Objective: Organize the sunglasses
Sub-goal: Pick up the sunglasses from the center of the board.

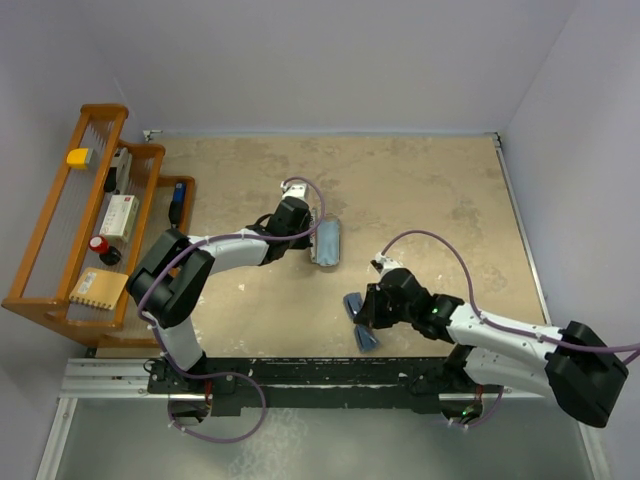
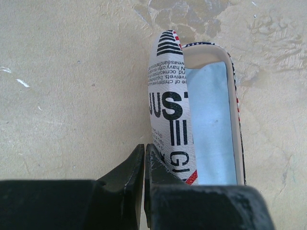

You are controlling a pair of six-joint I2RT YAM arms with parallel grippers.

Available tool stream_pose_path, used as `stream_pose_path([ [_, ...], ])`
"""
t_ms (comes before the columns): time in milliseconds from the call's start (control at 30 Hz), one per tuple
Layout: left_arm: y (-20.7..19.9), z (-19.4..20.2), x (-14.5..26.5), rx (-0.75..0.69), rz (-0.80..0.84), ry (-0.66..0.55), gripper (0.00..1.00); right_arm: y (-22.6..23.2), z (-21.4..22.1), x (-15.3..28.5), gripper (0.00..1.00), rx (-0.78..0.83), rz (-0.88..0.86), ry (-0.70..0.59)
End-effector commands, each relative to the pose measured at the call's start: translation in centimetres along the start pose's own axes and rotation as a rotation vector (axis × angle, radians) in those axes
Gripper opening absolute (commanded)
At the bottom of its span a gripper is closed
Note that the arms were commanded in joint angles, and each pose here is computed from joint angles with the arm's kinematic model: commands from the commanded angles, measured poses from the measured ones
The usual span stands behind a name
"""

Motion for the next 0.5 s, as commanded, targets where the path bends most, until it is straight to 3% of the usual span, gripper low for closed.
stream_pose_path([
  [0,-1.5,-2.4,1.1,0.002,0.043,-0.077,0.00,1.1,-1.3,0.9,0.00,-0.002,-0.033,-0.051],
  [467,-1.7,-2.6,1.4,-0.008,0.045,-0.076,0.00,4.4,-6.4,2.4,0.00,0.061,-0.031,-0.149],
])
Point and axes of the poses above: each gripper's point midway between its finger pads, its own x axis back along the fingers, its own y axis along the line the jaws close on, z = x × y, the point moved 6 cm from there along x, back along the fingers, and after that the axes turned 3 degrees about x, right-handed, at the moved point
